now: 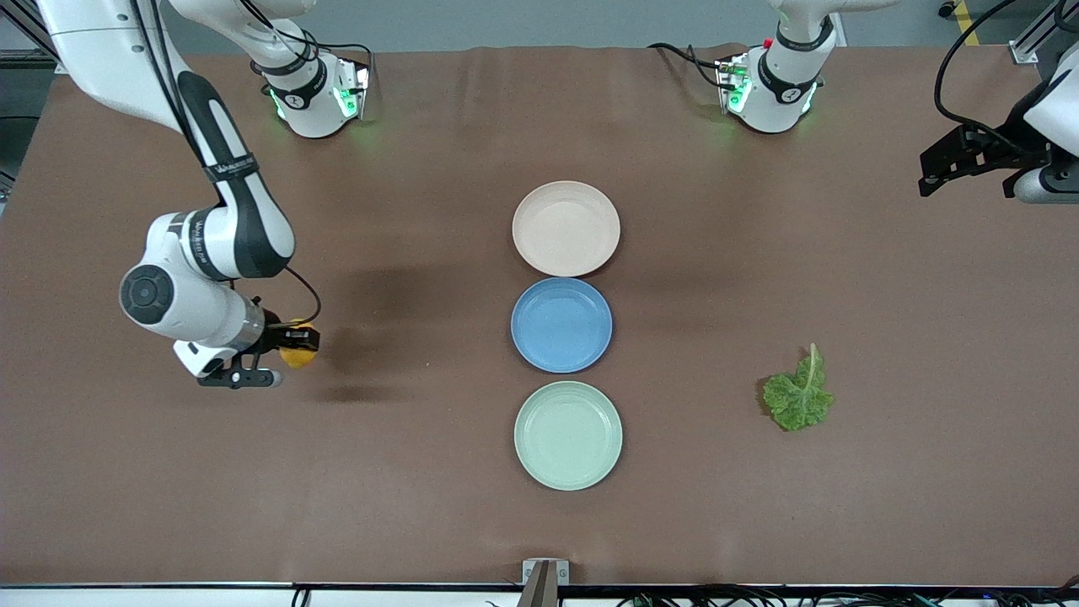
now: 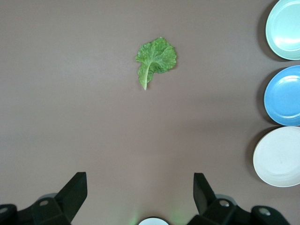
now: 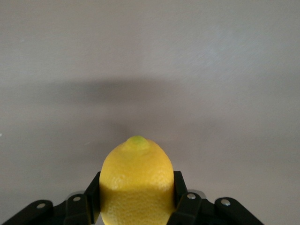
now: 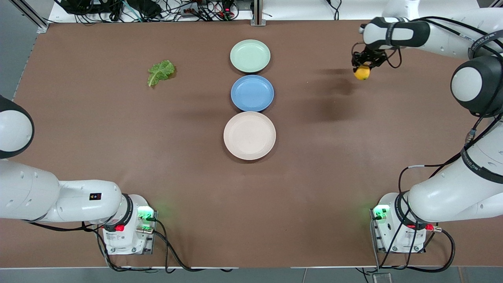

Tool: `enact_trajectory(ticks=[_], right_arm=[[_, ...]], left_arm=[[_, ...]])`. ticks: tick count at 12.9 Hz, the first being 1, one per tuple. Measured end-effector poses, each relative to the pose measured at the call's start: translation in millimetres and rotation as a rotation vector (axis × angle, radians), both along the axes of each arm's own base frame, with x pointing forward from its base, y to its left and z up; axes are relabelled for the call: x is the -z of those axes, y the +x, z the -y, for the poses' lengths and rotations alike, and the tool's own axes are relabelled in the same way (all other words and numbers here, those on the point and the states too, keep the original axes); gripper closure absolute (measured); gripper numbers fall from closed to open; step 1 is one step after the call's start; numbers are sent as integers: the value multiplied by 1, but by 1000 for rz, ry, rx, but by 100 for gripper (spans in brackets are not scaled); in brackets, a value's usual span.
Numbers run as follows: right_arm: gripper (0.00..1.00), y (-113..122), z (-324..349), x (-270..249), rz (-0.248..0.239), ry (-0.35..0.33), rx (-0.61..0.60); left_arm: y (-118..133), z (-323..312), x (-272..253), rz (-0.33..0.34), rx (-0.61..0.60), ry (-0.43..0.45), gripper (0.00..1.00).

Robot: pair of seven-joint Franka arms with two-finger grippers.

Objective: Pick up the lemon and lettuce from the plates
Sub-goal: 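Lift the lemon with the right gripper and carry it off the plate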

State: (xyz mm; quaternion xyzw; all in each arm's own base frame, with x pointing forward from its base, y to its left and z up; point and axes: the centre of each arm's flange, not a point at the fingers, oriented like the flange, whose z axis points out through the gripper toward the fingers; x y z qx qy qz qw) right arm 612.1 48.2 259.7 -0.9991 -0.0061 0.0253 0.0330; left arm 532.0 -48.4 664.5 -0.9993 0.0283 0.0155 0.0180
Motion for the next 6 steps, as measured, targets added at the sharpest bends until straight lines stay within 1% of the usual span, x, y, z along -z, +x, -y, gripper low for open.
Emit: enact_trajectory(ticks=[2,3,6], right_arm=[[39,-5,16,25,35,-1,-33],[39,-7,16,36,44,-2,-44],[39,-8,9,58,44,2,-56]], left_arm=[[0,0,0,0,0,0,0],[0,0,0,0,0,0,0],[0,0,0,0,0,0,0]])
